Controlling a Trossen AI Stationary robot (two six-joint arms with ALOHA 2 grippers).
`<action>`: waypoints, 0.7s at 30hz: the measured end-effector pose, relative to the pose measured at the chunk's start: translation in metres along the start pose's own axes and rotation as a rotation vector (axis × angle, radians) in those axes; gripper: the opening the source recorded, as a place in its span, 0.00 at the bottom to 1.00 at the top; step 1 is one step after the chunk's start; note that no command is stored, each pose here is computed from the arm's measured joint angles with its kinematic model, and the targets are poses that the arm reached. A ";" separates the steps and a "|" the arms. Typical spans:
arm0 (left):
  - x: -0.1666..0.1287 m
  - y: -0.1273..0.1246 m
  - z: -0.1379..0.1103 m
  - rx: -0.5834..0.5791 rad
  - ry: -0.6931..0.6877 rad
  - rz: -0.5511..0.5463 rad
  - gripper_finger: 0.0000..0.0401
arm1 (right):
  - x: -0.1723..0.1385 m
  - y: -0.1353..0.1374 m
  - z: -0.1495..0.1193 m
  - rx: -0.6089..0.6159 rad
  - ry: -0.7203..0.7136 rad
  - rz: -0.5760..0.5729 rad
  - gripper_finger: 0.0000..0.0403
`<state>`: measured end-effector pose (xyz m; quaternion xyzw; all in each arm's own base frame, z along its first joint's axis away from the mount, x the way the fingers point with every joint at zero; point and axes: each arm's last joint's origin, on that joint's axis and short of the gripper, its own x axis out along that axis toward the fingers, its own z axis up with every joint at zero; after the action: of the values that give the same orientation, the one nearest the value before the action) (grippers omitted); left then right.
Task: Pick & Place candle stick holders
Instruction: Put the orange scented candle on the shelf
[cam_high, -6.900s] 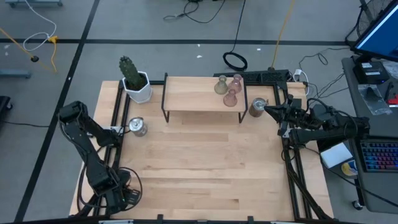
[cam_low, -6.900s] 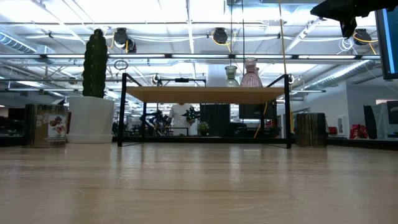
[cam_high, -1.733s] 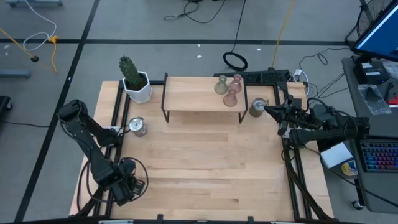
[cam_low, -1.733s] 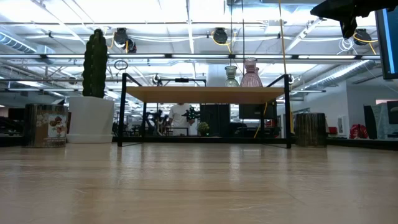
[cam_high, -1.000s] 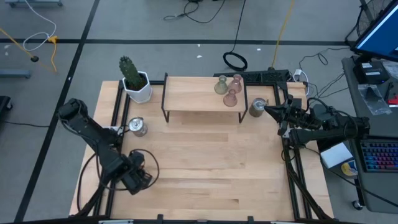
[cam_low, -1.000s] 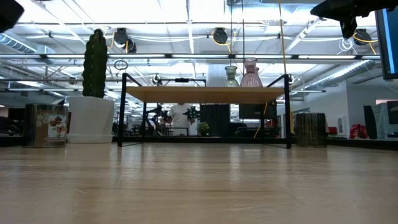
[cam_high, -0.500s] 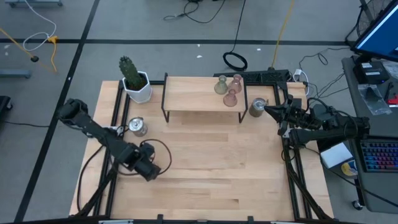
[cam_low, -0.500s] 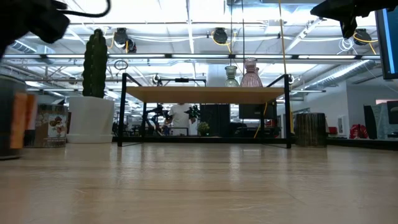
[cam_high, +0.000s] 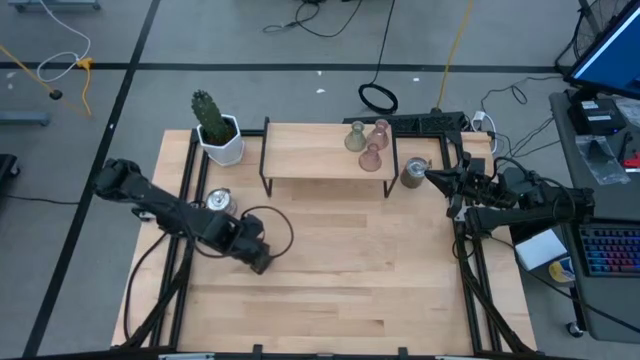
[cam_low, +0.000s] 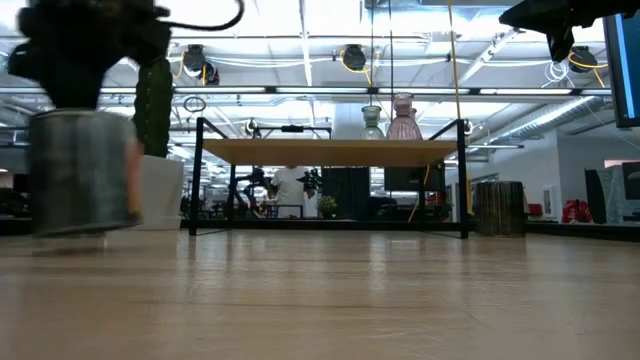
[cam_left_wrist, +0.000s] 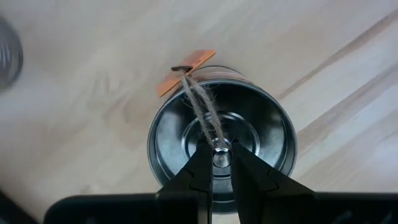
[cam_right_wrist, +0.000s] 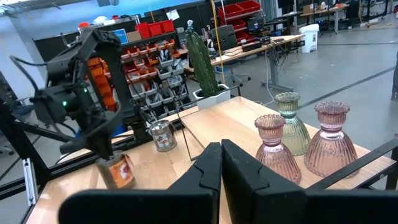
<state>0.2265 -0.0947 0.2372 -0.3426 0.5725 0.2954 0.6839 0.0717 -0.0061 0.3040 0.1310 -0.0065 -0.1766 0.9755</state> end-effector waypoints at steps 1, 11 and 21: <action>-0.003 -0.001 0.004 0.010 -0.016 -0.005 0.08 | 0.000 0.000 0.000 0.000 0.000 0.000 0.01; -0.039 -0.002 0.039 0.053 -0.111 -0.010 0.08 | 0.000 0.000 0.000 0.000 0.000 0.000 0.01; -0.008 -0.004 0.049 0.121 -0.073 0.064 0.08 | 0.000 0.000 0.000 -0.001 0.001 0.000 0.01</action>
<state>0.2570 -0.0574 0.2509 -0.2711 0.5746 0.2942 0.7140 0.0717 -0.0061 0.3038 0.1306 -0.0058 -0.1764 0.9756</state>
